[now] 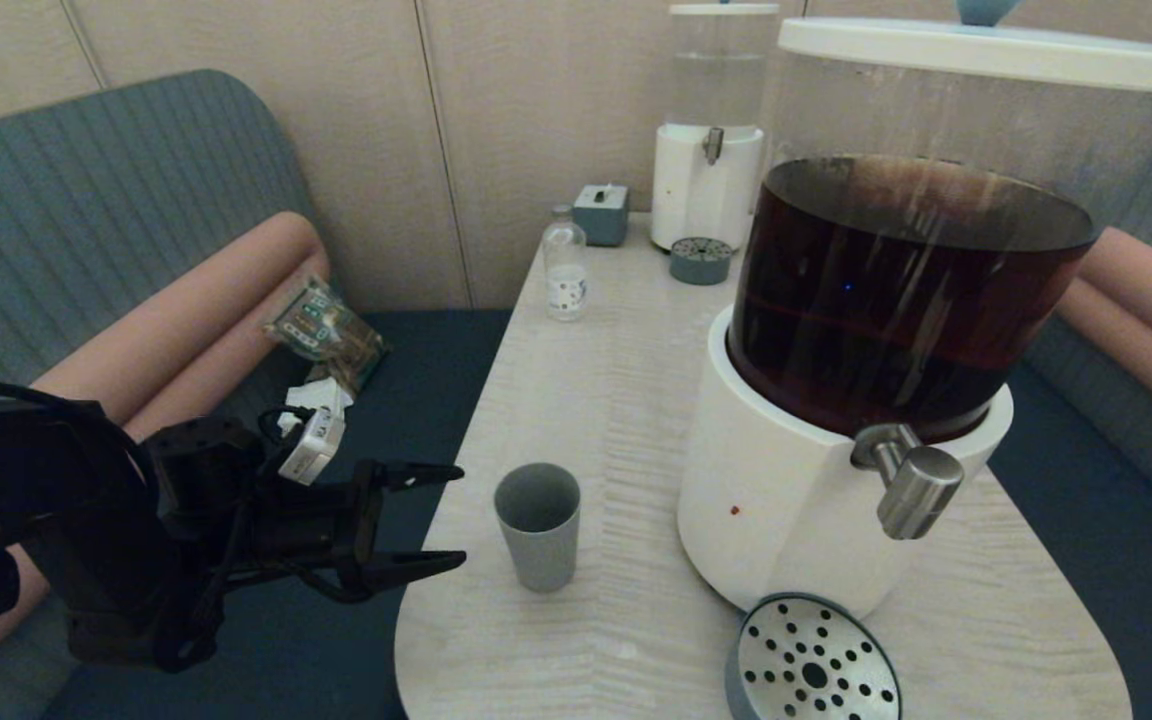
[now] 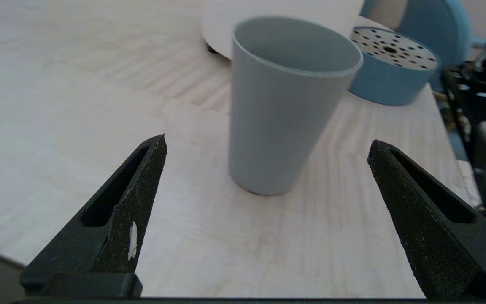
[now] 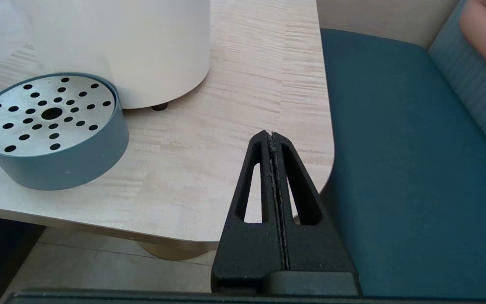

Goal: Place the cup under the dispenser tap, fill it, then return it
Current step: Pick up the cup

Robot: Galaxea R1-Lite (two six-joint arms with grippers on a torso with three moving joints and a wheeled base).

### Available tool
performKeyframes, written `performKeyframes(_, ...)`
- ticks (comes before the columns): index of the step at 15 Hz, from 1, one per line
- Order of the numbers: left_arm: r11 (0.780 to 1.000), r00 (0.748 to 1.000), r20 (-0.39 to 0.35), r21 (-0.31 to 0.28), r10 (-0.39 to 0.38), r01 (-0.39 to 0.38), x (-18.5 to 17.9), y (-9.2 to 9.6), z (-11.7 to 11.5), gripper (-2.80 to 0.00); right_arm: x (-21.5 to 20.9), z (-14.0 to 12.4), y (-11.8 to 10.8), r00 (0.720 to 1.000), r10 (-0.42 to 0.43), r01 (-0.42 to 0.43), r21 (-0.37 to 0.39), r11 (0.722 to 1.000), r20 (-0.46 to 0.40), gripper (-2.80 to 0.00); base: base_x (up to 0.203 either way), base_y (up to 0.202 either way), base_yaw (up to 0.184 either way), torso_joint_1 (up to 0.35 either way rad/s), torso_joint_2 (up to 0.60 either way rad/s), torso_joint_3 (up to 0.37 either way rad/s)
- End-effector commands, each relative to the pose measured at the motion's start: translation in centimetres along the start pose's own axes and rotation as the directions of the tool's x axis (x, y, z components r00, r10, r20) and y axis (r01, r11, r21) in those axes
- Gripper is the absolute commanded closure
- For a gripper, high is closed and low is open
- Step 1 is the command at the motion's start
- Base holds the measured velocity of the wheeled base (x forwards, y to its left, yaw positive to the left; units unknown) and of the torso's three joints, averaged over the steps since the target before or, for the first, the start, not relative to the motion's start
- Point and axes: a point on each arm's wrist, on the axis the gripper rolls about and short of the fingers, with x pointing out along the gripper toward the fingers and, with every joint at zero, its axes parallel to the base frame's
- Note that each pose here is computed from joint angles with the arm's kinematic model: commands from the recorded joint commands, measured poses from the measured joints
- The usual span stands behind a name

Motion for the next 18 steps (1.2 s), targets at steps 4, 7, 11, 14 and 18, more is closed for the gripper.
performKeyframes(4, 0.999, 0.999, -0.002, -0.012, -0.044, 0.044, 1.2, -0.2, -0.7, -2.80, 0.0, -0.3, 0.0, 1.000, 0.000, 0.000, -0.001, 1.000, -0.005, 0.00, 0.000, 0.000, 0.000, 0.000, 0.00, 0.000)
performKeyframes(7, 0.998, 0.998, -0.003, -0.016, -0.066, 0.066, 2.5, 0.6, -1.6, -2.80, 0.0, -0.3, 0.0, 1.000, 0.002, -0.002, -0.001, 1.000, -0.005, 0.00, 0.000, 0.000, 0.000, 0.000, 0.00, 0.000)
performKeyframes(11, 0.999, 0.999, 0.000, 0.009, -0.049, 0.049, 3.5, 2.0, -1.7, -2.80, 0.0, -0.3, 0.0, 1.000, 0.000, 0.000, -0.002, 1.000, -0.005, 0.00, 0.000, 0.000, 0.000, 0.000, 0.00, 0.000)
performKeyframes(14, 0.998, 0.998, -0.001, 0.009, -0.061, 0.061, 4.6, 1.7, -1.8, -2.80, 0.0, -0.3, 0.0, 1.000, 0.000, 0.000, -0.001, 1.000, -0.005, 0.00, 0.000, 0.000, 0.000, 0.000, 0.00, 0.000)
performKeyframes(18, 0.995, 0.995, -0.002, 0.007, -0.099, 0.099, 6.3, 0.9, -1.7, -2.80, 0.0, -0.3, 0.0, 1.000, 0.000, 0.000, -0.001, 1.000, -0.005, 0.00, 0.000, 0.000, 0.000, 0.000, 0.00, 0.000)
